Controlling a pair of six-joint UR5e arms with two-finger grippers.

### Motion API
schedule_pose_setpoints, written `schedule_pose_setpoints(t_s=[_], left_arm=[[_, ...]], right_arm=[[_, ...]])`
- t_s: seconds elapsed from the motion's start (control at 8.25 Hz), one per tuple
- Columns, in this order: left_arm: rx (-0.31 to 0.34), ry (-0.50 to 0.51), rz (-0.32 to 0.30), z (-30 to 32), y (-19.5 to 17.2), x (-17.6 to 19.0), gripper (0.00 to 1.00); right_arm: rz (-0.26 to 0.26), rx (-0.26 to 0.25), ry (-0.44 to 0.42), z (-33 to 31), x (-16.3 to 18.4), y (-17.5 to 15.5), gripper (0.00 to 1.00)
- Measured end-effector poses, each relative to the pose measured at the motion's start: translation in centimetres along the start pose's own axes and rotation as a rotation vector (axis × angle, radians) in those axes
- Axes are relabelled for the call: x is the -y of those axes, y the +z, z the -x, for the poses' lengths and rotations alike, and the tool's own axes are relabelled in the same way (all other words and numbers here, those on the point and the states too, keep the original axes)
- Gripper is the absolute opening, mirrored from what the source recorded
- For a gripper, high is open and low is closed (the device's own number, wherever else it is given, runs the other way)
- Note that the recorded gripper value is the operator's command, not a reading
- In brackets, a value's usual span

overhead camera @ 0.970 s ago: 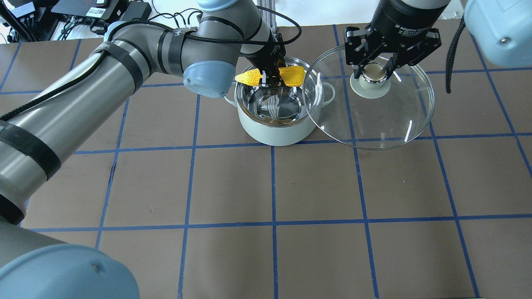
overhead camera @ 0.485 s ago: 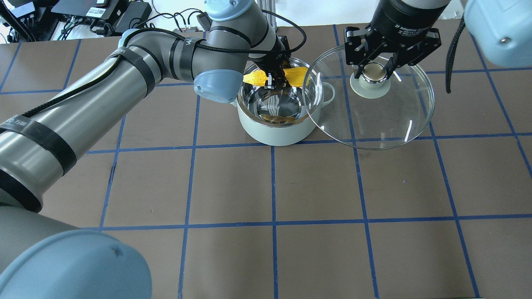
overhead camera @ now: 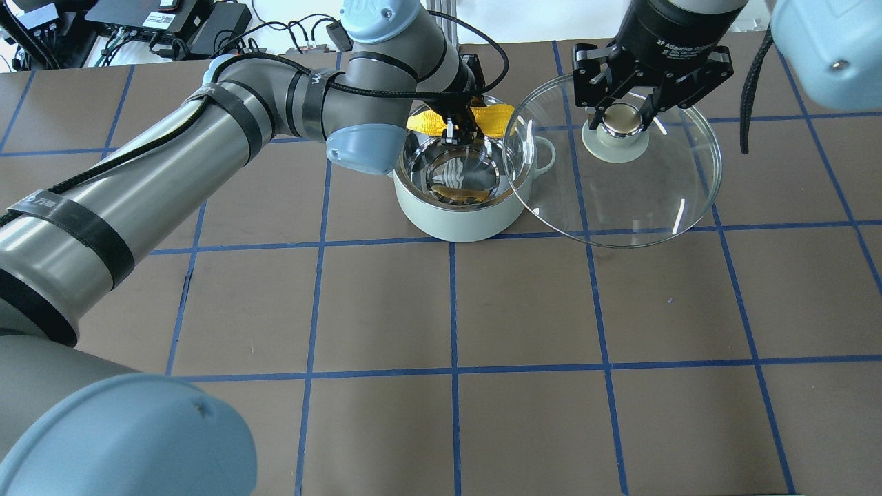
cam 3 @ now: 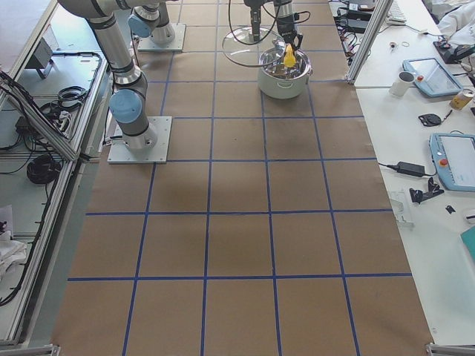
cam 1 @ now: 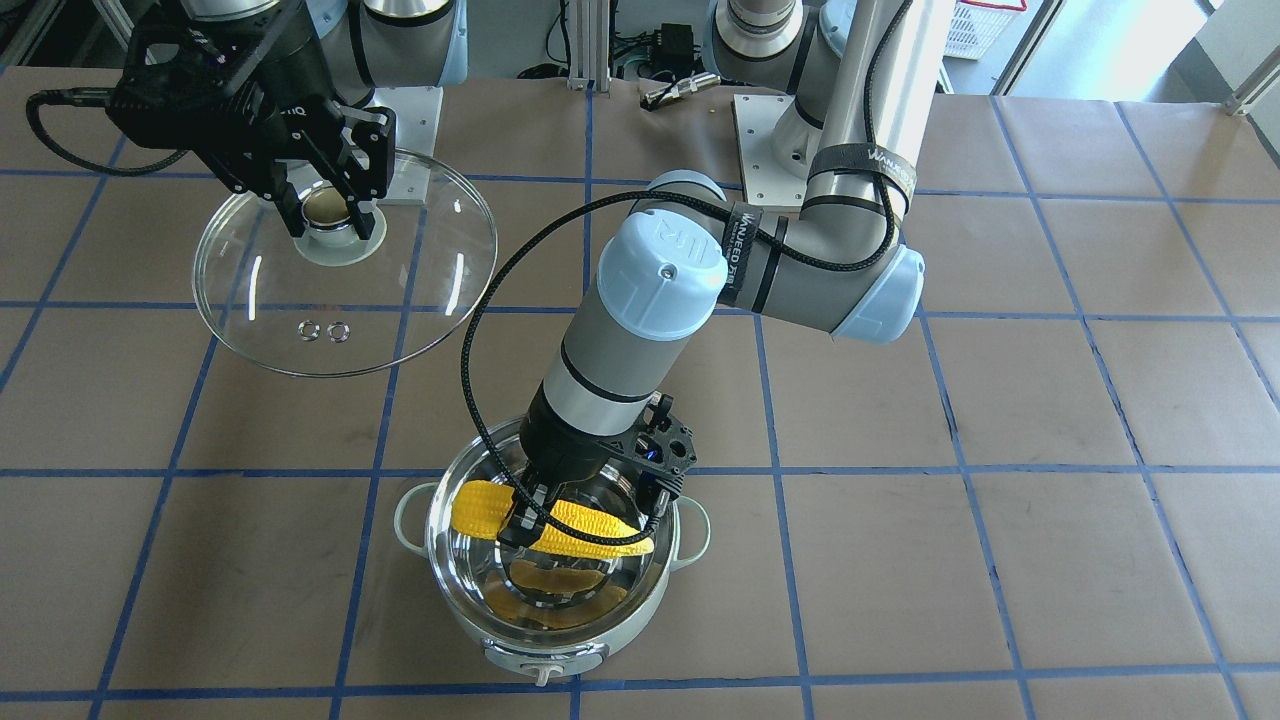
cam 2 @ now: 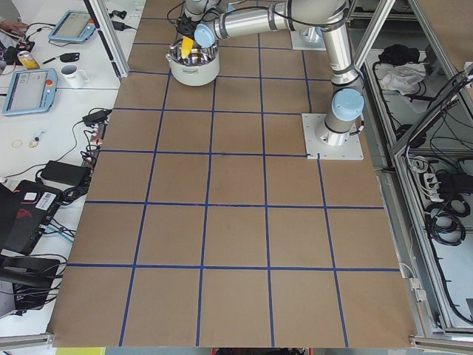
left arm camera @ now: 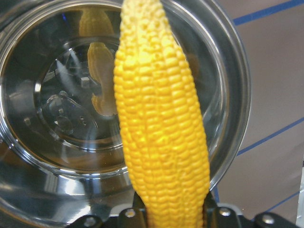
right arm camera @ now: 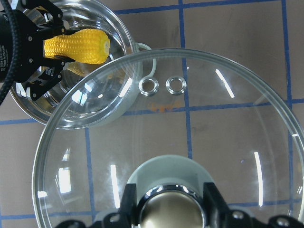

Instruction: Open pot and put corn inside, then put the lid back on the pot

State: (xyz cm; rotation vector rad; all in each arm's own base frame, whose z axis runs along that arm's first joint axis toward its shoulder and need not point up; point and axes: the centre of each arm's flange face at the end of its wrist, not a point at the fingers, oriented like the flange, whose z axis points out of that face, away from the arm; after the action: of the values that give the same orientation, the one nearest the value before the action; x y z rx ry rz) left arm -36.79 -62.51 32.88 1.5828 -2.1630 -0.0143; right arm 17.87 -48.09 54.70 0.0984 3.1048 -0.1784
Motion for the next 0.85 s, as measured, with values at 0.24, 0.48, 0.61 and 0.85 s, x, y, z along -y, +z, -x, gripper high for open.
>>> schedule_pose_setpoints(t_s=[0.24,0.48,0.61,0.85], left_arm=[[0.003,0.001,0.000,0.4,0.0,0.0,0.88],[0.023,0.002,-0.003,1.5,0.6,0.3,1.00],[0.021,0.003,-0.003,1.8,0.9,0.4,1.00],[0.005,0.010,-0.002,1.9,0.9,0.4,1.00]], right_arm=[[-0.001,0.001,0.000,0.0,0.0,0.0,0.53],[-0.001,0.001,-0.001,0.0,0.0,0.0,0.53],[-0.001,0.001,-0.001,0.0,0.0,0.0,0.53],[-0.002,0.001,-0.001,0.0,0.0,-0.1,0.53]])
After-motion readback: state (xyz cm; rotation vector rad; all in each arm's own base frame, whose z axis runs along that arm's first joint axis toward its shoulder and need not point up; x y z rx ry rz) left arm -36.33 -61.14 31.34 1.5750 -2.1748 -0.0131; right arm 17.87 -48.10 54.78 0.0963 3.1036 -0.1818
